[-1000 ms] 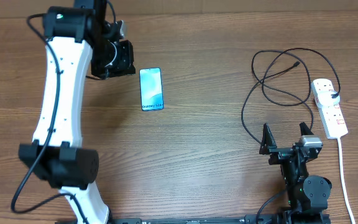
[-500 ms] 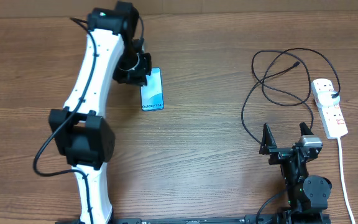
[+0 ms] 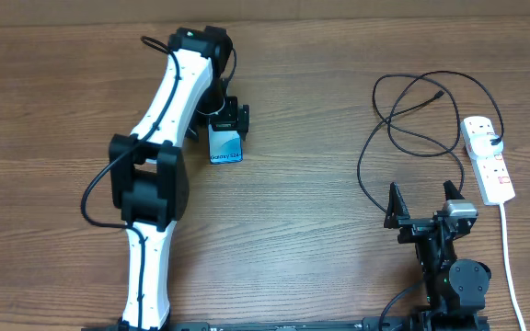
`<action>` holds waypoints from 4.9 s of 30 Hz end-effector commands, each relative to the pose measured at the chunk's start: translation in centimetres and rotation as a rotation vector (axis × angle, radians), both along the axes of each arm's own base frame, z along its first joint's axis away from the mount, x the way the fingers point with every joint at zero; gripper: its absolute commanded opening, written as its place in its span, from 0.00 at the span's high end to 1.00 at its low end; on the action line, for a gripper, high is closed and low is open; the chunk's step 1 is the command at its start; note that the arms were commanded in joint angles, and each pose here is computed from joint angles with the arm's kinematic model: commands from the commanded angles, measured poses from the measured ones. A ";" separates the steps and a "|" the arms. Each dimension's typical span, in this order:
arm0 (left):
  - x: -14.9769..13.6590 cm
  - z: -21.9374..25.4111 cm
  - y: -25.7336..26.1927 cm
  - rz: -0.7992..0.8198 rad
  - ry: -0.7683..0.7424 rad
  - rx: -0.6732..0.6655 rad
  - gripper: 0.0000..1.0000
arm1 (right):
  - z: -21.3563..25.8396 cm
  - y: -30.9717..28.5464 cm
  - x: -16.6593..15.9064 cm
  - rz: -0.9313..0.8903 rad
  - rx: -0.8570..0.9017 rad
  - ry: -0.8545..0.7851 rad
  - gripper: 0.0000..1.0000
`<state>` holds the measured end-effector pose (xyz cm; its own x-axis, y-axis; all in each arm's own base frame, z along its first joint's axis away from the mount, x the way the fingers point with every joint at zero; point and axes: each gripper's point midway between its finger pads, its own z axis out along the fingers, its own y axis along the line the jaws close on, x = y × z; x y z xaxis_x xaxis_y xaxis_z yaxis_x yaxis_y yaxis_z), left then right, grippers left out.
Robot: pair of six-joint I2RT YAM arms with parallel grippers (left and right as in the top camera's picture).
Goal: Plug charger to phone and switch on socket
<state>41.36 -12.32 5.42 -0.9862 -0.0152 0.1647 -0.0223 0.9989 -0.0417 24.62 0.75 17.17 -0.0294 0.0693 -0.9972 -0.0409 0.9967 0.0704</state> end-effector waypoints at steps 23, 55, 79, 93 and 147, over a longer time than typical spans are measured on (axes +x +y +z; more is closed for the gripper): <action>4.2 -4.4 0.3 0.089 -0.125 0.079 0.00 | -0.2 -0.1 0.0 -0.007 -0.005 -0.004 0.00; 4.2 -6.1 0.3 0.092 -0.131 0.071 0.18 | -0.2 -0.1 0.0 -0.007 -0.005 -0.004 0.00; 3.9 -5.7 0.2 0.025 -0.119 0.056 0.31 | 1.3 3.6 -0.6 0.214 0.241 -0.020 0.00; 5.0 2.3 -2.8 -0.032 -0.233 -0.265 0.32 | 9.6 5.1 -4.0 0.303 0.236 -0.006 0.00; -1.9 11.4 -12.5 -0.158 -0.142 -0.658 0.32 | 0.1 25.0 10.9 0.835 0.572 0.891 0.29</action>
<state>40.17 -23.65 14.30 -0.9881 0.1541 0.0026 0.1252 0.8127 -0.5691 34.70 25.84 16.88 -0.8878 0.0734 -0.4542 -0.3596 0.5052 0.7845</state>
